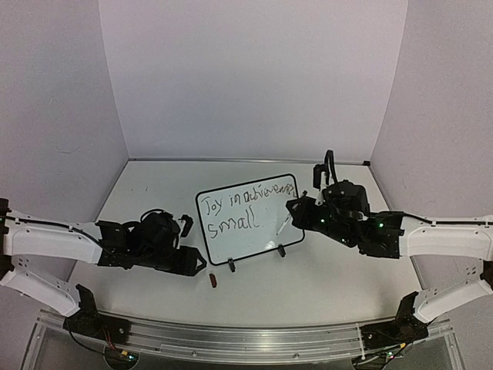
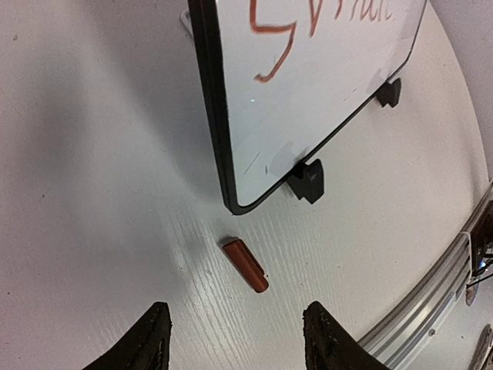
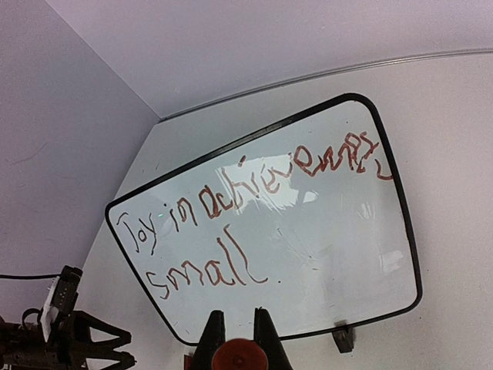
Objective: Write a sentence on the whiteboard
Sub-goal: Pick up the pen cap from the center of the board.
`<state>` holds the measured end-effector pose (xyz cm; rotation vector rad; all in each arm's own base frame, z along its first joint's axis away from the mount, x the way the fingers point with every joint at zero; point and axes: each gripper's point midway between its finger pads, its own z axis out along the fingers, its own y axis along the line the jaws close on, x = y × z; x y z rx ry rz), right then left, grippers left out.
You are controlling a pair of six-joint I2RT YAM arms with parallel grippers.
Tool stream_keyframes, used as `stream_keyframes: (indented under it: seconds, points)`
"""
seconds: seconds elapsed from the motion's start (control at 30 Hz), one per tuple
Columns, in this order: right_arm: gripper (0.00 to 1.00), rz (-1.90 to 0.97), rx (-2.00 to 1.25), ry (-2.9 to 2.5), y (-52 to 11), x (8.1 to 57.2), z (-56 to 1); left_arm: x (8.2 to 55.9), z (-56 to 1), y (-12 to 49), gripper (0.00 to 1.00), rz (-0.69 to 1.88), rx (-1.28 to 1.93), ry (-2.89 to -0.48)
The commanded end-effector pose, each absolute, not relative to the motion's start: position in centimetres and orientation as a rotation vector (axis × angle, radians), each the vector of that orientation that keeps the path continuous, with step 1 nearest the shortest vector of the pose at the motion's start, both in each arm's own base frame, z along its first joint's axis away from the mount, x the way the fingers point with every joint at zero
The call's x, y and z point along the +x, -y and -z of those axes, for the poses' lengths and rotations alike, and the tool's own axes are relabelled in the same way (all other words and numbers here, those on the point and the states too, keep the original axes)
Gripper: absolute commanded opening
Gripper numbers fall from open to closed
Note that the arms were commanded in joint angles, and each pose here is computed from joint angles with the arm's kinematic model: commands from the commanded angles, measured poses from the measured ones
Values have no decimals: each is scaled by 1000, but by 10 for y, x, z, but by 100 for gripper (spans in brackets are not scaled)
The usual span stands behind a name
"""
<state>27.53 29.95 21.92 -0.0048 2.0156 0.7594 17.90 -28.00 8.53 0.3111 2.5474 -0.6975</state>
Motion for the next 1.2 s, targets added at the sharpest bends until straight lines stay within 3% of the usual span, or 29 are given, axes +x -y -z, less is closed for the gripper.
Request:
stream_keyframes:
  seconds: [0.0,0.7,1.17]
  points:
    - [0,-730,24,-2022,-290,275,-213,180,-85,314,58,826,330,-2572]
    - [0,-744,60,-2044,-277,266,-199,173,-34,335,54,688,414,-2773]
    - [0,-746,52,-2060,-280,266,-195,158,-28,361,49,572,654,-2734]
